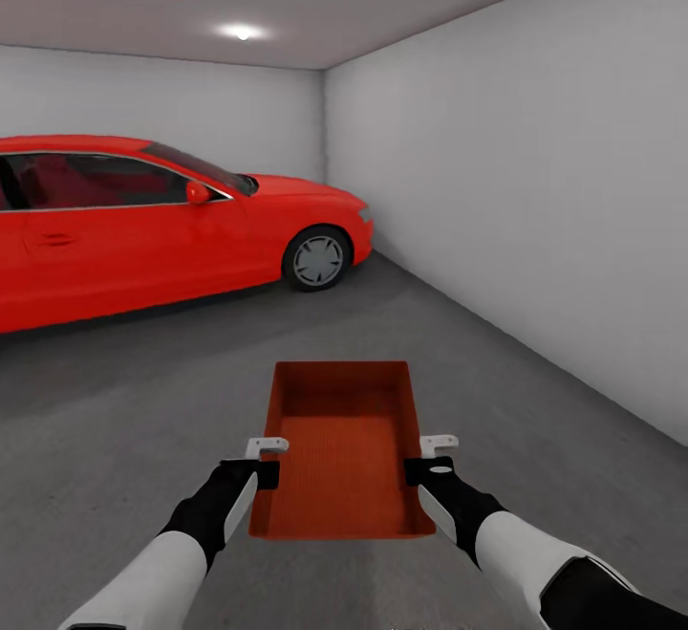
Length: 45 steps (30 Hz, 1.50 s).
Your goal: Move the two storage containers from the living room to the garage. In the garage, place one container on the floor and stack the other container on top of it (either order is fine).
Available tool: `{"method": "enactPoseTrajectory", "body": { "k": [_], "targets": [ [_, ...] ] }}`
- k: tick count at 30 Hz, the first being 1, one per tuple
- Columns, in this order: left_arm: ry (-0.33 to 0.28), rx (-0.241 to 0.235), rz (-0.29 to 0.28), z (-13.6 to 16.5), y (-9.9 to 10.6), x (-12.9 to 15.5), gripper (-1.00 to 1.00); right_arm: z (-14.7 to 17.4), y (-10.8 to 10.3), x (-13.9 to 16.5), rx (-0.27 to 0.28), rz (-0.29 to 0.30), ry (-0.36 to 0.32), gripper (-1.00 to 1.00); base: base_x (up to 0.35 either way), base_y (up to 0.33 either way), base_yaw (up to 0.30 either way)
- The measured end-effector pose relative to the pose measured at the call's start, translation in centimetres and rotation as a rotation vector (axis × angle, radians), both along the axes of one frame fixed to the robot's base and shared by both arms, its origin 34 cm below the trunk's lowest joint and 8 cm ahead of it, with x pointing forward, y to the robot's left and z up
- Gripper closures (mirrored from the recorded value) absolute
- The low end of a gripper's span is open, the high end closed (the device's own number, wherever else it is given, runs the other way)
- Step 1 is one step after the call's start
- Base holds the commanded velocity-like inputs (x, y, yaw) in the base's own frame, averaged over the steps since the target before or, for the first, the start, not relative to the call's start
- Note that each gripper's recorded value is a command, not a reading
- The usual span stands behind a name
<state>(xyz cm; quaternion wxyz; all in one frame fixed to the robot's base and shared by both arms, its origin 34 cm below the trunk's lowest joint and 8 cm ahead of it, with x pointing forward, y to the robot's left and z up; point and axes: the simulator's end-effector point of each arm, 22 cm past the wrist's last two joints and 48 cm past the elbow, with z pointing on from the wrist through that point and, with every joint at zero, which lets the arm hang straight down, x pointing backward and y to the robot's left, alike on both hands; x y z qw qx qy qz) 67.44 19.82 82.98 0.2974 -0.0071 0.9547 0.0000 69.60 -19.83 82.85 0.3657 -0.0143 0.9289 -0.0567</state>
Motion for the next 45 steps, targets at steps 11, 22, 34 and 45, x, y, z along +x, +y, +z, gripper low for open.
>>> {"method": "enactPoseTrajectory", "body": {
  "k": [11,22,34,45],
  "targets": [
    [0.000,0.000,0.000,0.00,0.00,0.00,1.00,0.00,0.00,0.00,0.000,0.000,0.000,1.00,0.000,0.000,-0.285],
    [0.000,0.000,0.000,0.00,0.00,0.00,1.00,0.01,0.00,0.01,0.000,0.000,0.000,1.00,0.000,0.000,-0.285],
    [0.000,0.000,0.000,-0.01,0.01,-0.01,1.00,-0.01,0.01,-0.01,0.000,0.000,0.000,1.00,0.000,0.000,-0.285],
    [-0.001,0.000,0.000,0.03,-0.03,0.00,1.00,0.03,-0.03,0.00,0.000,0.001,-0.001,1.00,0.023,0.011,-0.285]
  ]
}}
